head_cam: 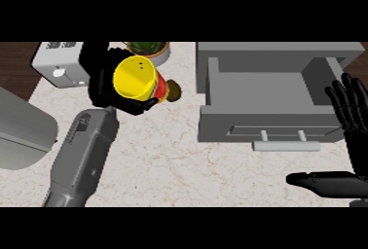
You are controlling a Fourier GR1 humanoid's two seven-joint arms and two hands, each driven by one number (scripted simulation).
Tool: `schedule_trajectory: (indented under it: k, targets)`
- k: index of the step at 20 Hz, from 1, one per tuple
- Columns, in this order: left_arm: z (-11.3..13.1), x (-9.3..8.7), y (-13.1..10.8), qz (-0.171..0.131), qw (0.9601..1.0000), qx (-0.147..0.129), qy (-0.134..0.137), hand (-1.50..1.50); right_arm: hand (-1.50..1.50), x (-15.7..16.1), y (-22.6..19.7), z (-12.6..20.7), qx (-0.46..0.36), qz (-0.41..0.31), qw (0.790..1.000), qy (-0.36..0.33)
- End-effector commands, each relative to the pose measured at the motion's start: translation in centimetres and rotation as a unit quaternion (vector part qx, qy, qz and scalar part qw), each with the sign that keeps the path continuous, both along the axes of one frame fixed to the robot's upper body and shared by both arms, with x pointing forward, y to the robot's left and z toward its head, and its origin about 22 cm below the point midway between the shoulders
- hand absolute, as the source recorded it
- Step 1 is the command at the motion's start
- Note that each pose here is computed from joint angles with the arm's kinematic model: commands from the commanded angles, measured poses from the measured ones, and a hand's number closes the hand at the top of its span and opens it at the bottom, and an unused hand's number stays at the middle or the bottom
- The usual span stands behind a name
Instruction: Pick up the cup, place it into the drawer and close the drawer
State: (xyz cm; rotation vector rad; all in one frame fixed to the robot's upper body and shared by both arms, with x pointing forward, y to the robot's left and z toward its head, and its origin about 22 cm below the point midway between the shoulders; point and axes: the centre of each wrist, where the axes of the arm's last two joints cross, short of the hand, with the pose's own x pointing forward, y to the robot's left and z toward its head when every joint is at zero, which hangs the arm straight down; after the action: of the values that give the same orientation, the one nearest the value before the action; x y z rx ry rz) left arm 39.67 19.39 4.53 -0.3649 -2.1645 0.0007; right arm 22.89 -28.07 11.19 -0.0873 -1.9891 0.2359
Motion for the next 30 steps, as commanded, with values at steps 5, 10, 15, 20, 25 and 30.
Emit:
schedule_trajectory:
  k: [5, 10, 15, 20, 25, 30]
  targets:
    - [9.2, 1.0, -7.6, -0.021, 0.9988, 0.044, -0.008, 1.50, -1.50, -0.2, -2.5, 0.5, 0.007, -0.005, 1.000, -0.004]
    - [12.6, 2.0, -12.0, -0.007, 0.9972, 0.074, 0.005, 1.50, -1.50, 1.0, -1.0, 0.0, 0.006, 0.007, 1.000, -0.010]
    - [13.1, 2.4, -13.6, -0.015, 0.9960, 0.077, 0.043, 1.50, -1.50, 1.0, -0.1, 0.6, 0.007, 0.009, 1.000, -0.003]
    - [13.9, 3.9, -15.4, -0.002, 0.9929, 0.083, 0.085, 1.50, -1.50, 1.6, -1.7, -0.5, 0.001, 0.014, 1.000, -0.012]
    - [12.6, 3.2, -16.7, 0.001, 0.9904, 0.098, 0.098, 1.50, -1.50, 0.7, -1.7, -1.3, 0.010, 0.006, 1.000, -0.009]
    - [11.0, 4.2, -16.5, -0.007, 0.9872, 0.121, 0.103, 1.50, -1.50, 1.1, -2.1, 0.0, -0.003, 0.020, 1.000, -0.017]
